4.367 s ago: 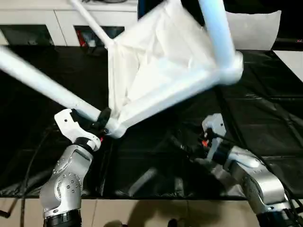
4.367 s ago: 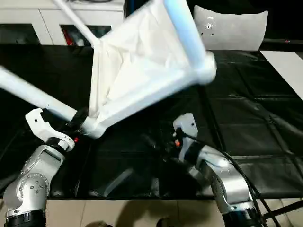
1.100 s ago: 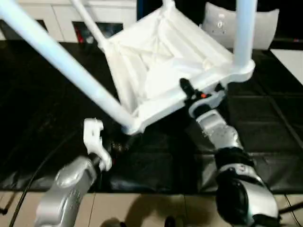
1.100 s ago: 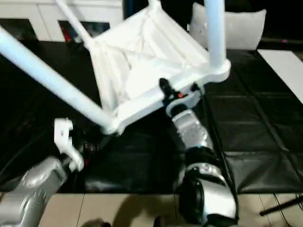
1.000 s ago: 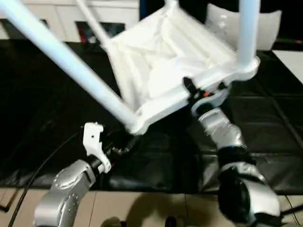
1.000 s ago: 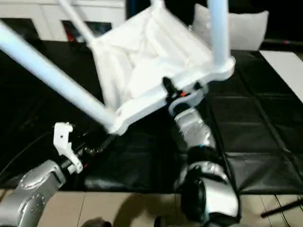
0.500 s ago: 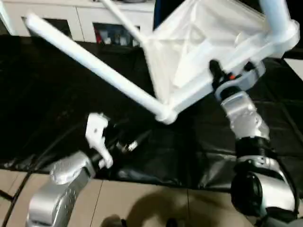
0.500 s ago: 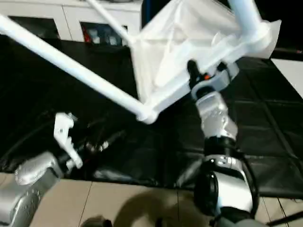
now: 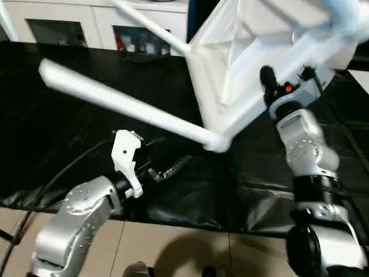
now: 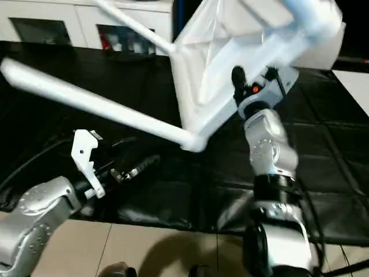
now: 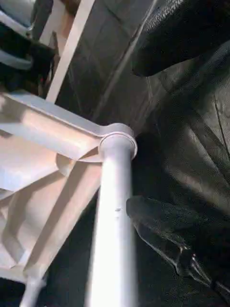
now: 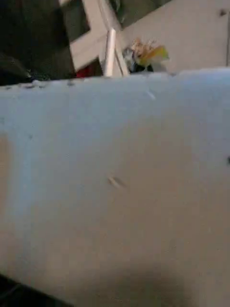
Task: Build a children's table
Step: Flip table
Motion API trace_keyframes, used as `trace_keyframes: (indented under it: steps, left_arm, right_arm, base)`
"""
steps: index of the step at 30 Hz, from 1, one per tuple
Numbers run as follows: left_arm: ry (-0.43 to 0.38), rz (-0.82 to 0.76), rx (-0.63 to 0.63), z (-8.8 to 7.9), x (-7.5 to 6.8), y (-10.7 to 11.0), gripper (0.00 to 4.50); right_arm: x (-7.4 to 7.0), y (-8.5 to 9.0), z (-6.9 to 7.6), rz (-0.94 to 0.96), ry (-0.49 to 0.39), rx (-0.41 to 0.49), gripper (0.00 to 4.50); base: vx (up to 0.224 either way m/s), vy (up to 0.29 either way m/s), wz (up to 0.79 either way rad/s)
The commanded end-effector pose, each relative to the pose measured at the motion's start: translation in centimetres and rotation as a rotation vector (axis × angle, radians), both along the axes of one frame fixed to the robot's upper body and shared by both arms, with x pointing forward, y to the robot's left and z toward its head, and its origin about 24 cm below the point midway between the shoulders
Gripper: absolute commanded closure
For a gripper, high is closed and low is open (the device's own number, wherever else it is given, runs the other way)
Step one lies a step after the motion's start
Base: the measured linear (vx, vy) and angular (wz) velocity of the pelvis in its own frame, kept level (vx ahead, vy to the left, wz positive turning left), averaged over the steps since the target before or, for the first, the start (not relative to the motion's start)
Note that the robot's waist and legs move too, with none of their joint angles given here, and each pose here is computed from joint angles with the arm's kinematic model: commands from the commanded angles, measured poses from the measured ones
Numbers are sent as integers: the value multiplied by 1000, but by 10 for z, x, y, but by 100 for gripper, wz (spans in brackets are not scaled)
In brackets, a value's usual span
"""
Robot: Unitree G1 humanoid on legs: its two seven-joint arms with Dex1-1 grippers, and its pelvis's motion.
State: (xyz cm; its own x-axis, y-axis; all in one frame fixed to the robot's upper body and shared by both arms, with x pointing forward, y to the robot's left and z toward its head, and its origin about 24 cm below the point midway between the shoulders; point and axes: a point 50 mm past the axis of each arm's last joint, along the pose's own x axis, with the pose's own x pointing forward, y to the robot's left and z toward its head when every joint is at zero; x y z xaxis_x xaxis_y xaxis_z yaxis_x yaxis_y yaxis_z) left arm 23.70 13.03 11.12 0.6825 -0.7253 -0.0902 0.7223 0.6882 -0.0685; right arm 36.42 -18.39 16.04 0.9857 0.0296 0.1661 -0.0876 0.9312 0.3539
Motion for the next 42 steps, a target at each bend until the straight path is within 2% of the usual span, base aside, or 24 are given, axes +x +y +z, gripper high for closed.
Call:
trace_keyframes:
  steps: [1, 4, 8, 12, 14, 16, 21, 25, 27, 30, 36, 39, 42]
  left_arm:
    - [-11, -50, 10, 8, -5, -6, 0]
    - [-2, -49, 10, 8, -8, -6, 0]
    - [16, -24, 10, 6, -9, -5, 0]
    - [16, -23, 28, 8, -9, -6, 0]
    - [14, -21, 28, 9, -9, -6, 0]
    - [1, -18, 44, 11, -9, -6, 0]
    - [-29, 20, 54, 15, -5, -5, 0]
    - [-145, 81, 169, 29, 5, 1, 0]
    - [-163, 88, 181, 33, 7, 2, 0]
    - [-279, 101, 234, 53, 10, 2, 0]
    - [-419, 102, 286, 75, 15, -4, 0]
    - [-459, 105, 315, 79, 16, -4, 0]
    - [-563, 165, 344, 92, 21, 0, 0]
  right_arm:
    - [-9, -18, 17, -118, -67, -67, 256]
    - [-15, -18, 16, -147, -62, -72, 256]
    - [-24, -16, 12, -188, -50, -121, 256]
    - [-31, -12, 7, -209, -9, -160, 256]
    - [-33, -11, 6, -206, -1, -177, 256]
    - [-35, -2, 6, -152, -9, -228, 256]
    - [-36, 0, 8, -121, -7, -236, 257]
    - [-40, 2, 8, -79, 7, -276, 257]
    - [-41, 2, 8, -76, 10, -282, 257]
    - [-45, 2, 6, -79, 33, -322, 257]
    - [-47, 7, 1, -95, 82, -323, 257]
    - [-48, 10, -2, -79, 103, -324, 257]
    - [-50, 15, -8, -42, 128, -320, 257]
  base:
    - [0, 0, 0]
    - [0, 0, 0]
    - [0, 0, 0]
    - [0, 0, 0]
    - [0, 0, 0]
    - [0, 0, 0]
    - [0, 0, 0]
    - [0, 0, 0]
    - [0, 0, 0]
    - [0, 0, 0]
    - [0, 0, 0]
    - [0, 0, 0]
    - [0, 0, 0]
